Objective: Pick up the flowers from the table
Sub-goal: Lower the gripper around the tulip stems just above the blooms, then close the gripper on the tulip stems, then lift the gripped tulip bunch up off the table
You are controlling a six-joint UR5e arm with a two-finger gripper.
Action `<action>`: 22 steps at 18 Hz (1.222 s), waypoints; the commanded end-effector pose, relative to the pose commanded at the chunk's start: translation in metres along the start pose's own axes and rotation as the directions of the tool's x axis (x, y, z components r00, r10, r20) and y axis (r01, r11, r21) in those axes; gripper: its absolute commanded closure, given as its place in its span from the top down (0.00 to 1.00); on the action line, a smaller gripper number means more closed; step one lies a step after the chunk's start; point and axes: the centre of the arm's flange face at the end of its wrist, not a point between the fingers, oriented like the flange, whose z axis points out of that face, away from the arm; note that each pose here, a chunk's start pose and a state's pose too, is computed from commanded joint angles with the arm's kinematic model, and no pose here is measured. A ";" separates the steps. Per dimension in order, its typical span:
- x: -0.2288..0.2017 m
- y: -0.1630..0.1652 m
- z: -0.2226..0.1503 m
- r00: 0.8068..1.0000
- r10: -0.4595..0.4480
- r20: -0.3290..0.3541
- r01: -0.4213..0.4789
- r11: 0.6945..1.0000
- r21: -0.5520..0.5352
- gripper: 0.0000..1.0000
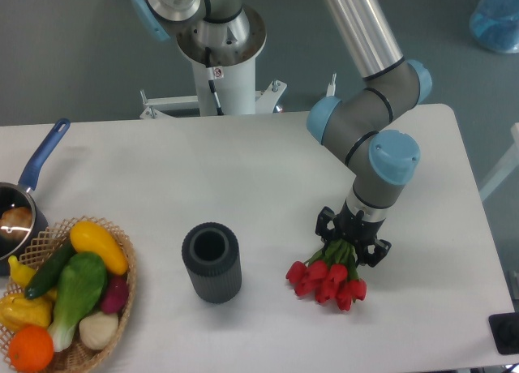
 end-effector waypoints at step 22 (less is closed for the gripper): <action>0.001 -0.011 -0.081 0.993 0.013 0.116 -0.018 0.999 0.044 0.39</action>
